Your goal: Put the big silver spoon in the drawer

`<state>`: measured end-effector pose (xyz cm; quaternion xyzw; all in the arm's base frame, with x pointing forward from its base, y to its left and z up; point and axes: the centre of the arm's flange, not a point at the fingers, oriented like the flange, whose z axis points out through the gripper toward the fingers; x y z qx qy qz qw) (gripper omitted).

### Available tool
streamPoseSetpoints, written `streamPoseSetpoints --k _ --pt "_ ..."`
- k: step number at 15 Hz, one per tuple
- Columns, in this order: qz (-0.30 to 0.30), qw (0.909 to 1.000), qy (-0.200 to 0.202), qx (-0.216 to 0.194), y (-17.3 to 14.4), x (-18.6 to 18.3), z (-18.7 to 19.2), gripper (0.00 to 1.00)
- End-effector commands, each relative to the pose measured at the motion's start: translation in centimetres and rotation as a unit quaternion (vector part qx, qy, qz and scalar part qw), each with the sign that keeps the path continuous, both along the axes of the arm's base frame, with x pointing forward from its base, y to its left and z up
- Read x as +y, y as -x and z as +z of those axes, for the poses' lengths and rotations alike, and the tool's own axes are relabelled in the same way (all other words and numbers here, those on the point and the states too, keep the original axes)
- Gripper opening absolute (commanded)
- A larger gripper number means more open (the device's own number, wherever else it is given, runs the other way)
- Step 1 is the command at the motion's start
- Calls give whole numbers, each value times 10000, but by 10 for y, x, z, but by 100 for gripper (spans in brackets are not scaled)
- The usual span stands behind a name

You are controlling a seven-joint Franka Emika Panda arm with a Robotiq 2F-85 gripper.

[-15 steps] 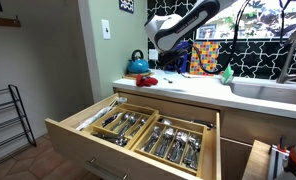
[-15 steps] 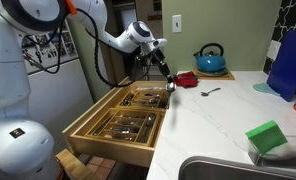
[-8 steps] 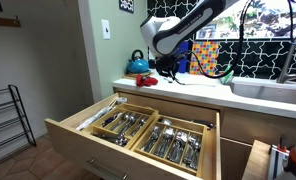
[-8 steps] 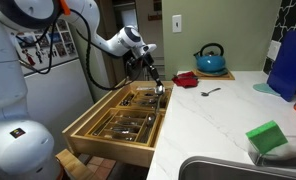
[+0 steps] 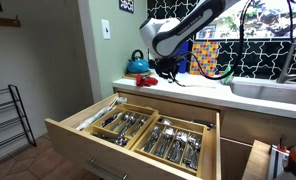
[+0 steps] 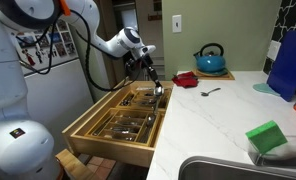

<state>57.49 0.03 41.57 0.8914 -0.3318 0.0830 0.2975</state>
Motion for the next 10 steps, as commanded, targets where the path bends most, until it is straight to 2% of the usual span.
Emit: streamPoseSetpoints --k 1,6,10 --pt "-214 9994 51 258 5 23 -33 2" --pt "-665 9971 65 356 12 56 -89 2" --pt "-864 9962 114 62 16 69 -127 2"
